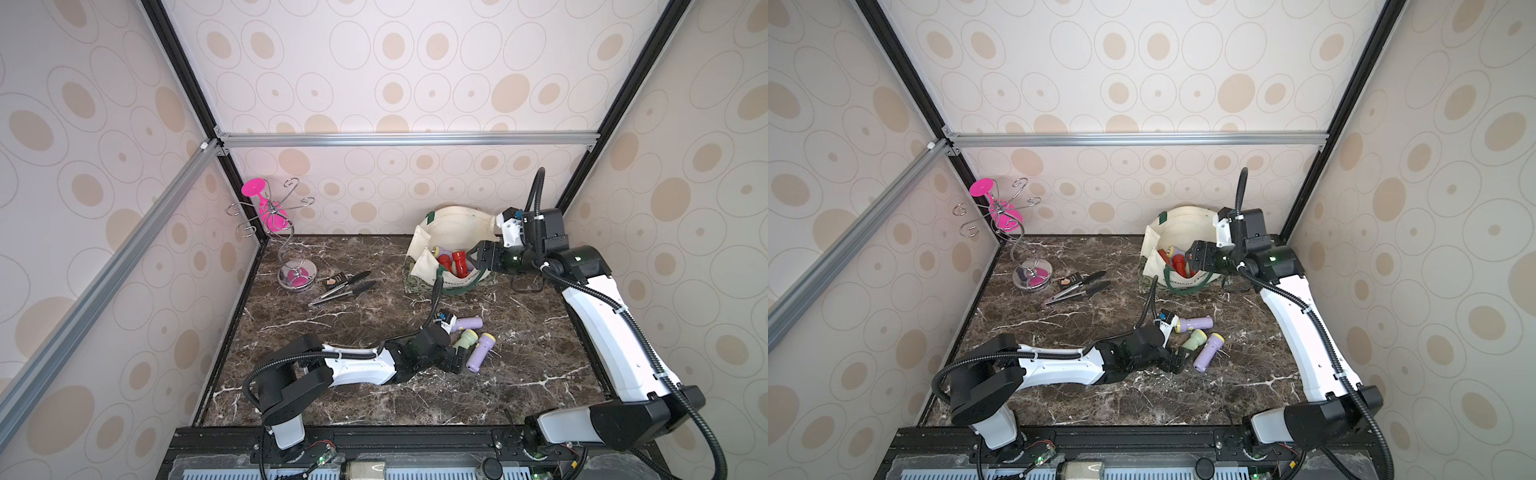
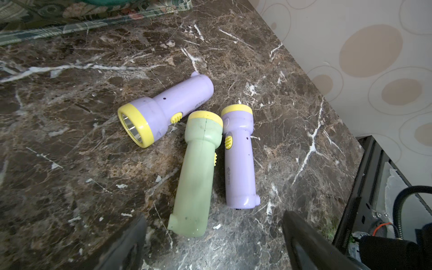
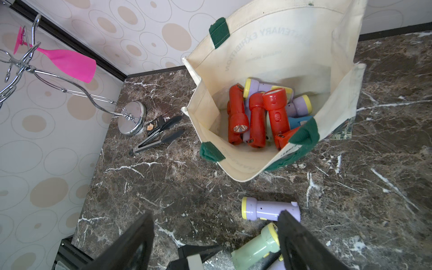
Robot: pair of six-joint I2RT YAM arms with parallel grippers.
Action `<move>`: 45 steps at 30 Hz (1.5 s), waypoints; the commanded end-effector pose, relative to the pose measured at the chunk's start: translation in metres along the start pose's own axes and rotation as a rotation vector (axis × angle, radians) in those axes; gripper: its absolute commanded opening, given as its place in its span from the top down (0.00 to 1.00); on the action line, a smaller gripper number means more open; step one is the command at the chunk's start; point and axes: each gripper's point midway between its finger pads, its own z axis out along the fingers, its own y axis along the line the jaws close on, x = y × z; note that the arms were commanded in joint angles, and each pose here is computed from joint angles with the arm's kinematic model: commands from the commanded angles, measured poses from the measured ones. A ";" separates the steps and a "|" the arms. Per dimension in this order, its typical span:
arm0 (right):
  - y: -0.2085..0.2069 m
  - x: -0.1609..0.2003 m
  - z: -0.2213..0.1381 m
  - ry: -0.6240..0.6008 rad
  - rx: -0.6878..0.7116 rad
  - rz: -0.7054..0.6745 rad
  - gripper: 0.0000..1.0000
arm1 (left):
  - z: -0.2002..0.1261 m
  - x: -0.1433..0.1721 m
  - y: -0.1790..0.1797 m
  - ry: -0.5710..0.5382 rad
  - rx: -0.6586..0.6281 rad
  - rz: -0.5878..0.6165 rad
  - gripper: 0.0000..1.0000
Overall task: Put the flashlights into the tote bags
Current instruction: Pick up the flashlight from the center of the board.
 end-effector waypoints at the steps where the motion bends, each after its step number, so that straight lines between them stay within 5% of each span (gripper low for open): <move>1: -0.003 0.025 -0.007 0.059 -0.001 0.001 0.16 | 0.005 -0.013 0.002 -0.008 -0.012 0.006 0.11; 14: -0.014 0.077 -0.013 0.151 -0.004 0.048 0.16 | 0.041 -0.002 0.015 0.066 -0.035 0.059 0.21; 24: -0.017 0.082 -0.009 0.159 0.002 0.047 0.16 | 0.070 0.016 0.028 0.132 -0.092 0.103 0.28; 45: -0.017 0.087 -0.001 0.175 -0.012 0.088 0.17 | 0.067 0.049 0.044 0.202 -0.118 0.132 0.57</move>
